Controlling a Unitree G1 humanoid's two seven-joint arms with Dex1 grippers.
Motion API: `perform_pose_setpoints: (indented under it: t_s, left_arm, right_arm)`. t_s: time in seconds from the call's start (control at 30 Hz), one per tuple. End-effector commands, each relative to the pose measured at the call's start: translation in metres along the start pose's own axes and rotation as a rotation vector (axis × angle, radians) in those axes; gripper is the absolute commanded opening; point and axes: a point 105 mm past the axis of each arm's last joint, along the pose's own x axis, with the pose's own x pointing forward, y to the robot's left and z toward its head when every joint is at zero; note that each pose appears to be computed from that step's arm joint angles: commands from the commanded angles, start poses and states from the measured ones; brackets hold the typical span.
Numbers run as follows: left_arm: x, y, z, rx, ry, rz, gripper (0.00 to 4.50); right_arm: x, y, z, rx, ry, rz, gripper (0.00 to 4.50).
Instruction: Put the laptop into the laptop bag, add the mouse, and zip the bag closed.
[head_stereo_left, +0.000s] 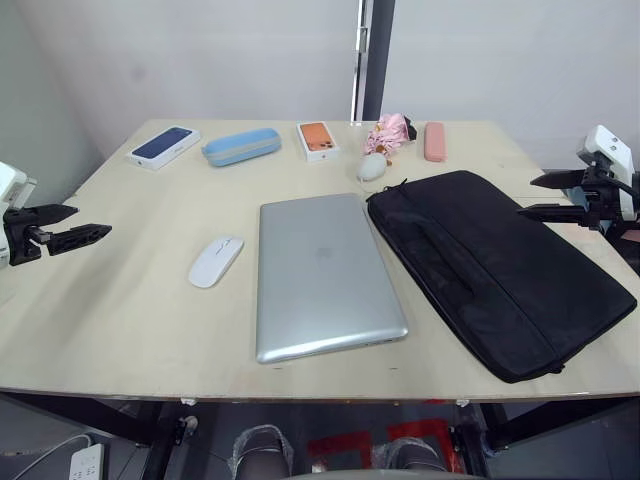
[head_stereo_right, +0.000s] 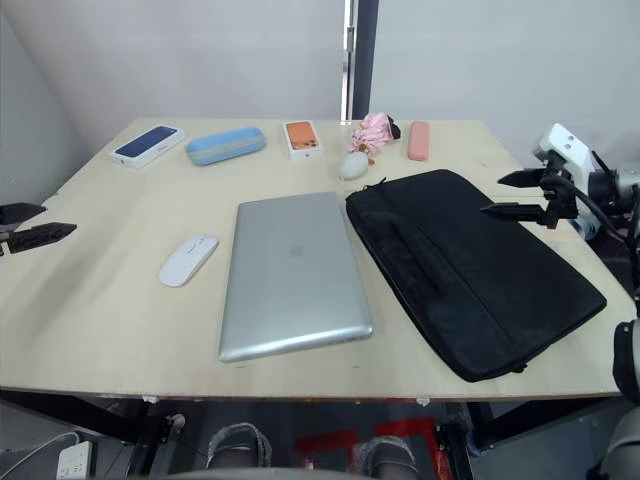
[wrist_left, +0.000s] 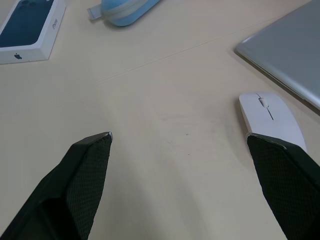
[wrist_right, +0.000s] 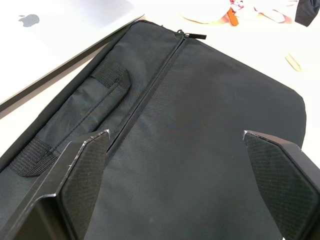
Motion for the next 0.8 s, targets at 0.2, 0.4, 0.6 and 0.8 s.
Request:
perform_pose_setpoints:
  t_s: [0.2, 0.4, 0.6, 0.8]
  left_arm:
    - [-0.0033, 0.0017, 0.0142, 0.007, -0.035, 0.001, 4.50]
    - [-0.0023, 0.0008, 0.0162, 0.016, -0.037, -0.006, 4.50]
    - [-0.0029, 0.0015, 0.0201, 0.009, -0.055, -0.002, 4.50]
    - [-0.0030, 0.0014, 0.0207, 0.008, -0.058, -0.004, 4.50]
  right_arm:
    - [-0.0101, -0.0033, 0.0145, -0.038, -0.015, -0.024, 4.46]
    - [-0.0065, -0.0041, 0.0137, -0.041, -0.011, -0.028, 4.46]
    - [-0.0052, -0.0050, 0.0131, -0.038, -0.007, -0.031, 4.46]
    - [-0.0061, -0.0059, 0.0097, -0.036, 0.003, -0.036, 4.46]
